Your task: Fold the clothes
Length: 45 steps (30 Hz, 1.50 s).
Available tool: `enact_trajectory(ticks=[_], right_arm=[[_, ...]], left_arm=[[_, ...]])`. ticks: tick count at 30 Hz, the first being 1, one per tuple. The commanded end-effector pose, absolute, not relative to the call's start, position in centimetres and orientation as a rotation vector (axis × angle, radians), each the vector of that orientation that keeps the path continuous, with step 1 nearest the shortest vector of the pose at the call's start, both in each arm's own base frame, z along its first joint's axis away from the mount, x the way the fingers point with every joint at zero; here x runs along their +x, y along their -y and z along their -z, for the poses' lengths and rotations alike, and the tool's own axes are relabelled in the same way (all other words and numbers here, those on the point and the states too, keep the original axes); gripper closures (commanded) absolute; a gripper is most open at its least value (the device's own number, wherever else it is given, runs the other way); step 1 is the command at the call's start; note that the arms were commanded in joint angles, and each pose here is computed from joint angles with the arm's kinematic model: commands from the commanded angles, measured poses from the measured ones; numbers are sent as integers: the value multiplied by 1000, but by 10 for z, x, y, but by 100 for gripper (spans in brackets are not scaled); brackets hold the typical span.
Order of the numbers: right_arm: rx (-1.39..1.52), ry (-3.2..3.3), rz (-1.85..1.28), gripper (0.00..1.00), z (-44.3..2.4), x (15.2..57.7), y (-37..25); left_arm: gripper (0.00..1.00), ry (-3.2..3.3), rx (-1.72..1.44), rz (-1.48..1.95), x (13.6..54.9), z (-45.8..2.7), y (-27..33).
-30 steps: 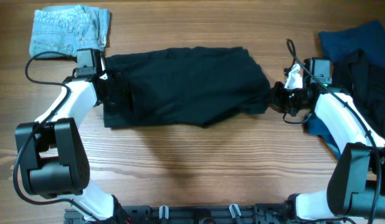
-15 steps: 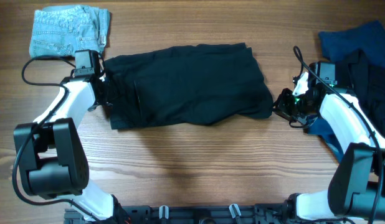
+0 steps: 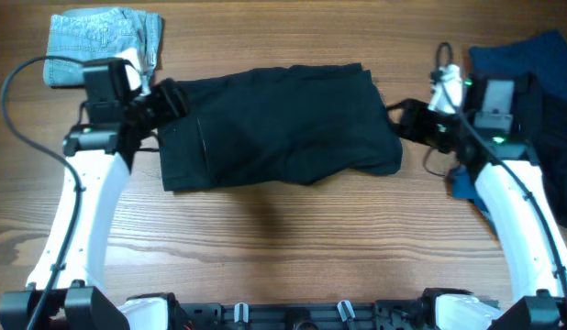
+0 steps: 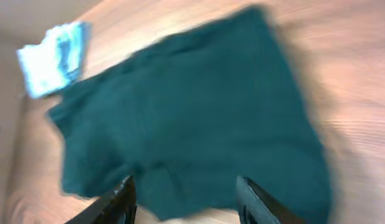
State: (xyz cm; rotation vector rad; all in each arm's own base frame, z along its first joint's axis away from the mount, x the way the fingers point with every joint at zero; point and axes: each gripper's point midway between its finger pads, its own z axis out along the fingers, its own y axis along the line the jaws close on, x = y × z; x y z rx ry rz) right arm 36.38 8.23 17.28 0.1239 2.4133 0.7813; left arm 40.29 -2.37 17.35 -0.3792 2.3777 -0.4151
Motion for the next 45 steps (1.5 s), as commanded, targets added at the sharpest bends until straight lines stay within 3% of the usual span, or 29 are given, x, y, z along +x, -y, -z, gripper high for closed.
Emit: enact_trajectory(ticks=[1,3,8,9,20,30,37,45], right_arm=[[-45,-2420,-947,51,-170,361,-143],[-106,-2450,-993,56,-151,364,-176],[-91,-2510,-1054,70,-107,376,-208],[-60,-2521,-1063,71,-99,379,-208],[12,-2572,-1202,73,-46,389,-222],[168,-2841,-579,72,24,371,-149],[302,-2869,-460,73,31,372,-106],[548,-2919,-248,85,41,358,-46]], left_arm=[[47,-2472,-207,546,397,-153,87],[65,-2535,-113,575,393,-132,121],[94,-2635,-68,595,390,-89,154],[96,-2652,-95,595,390,-81,154],[96,-2812,-140,618,379,-21,157],[96,-2890,-274,319,380,26,107],[92,-2862,-435,198,389,28,52],[91,-2844,-619,168,387,29,3]])
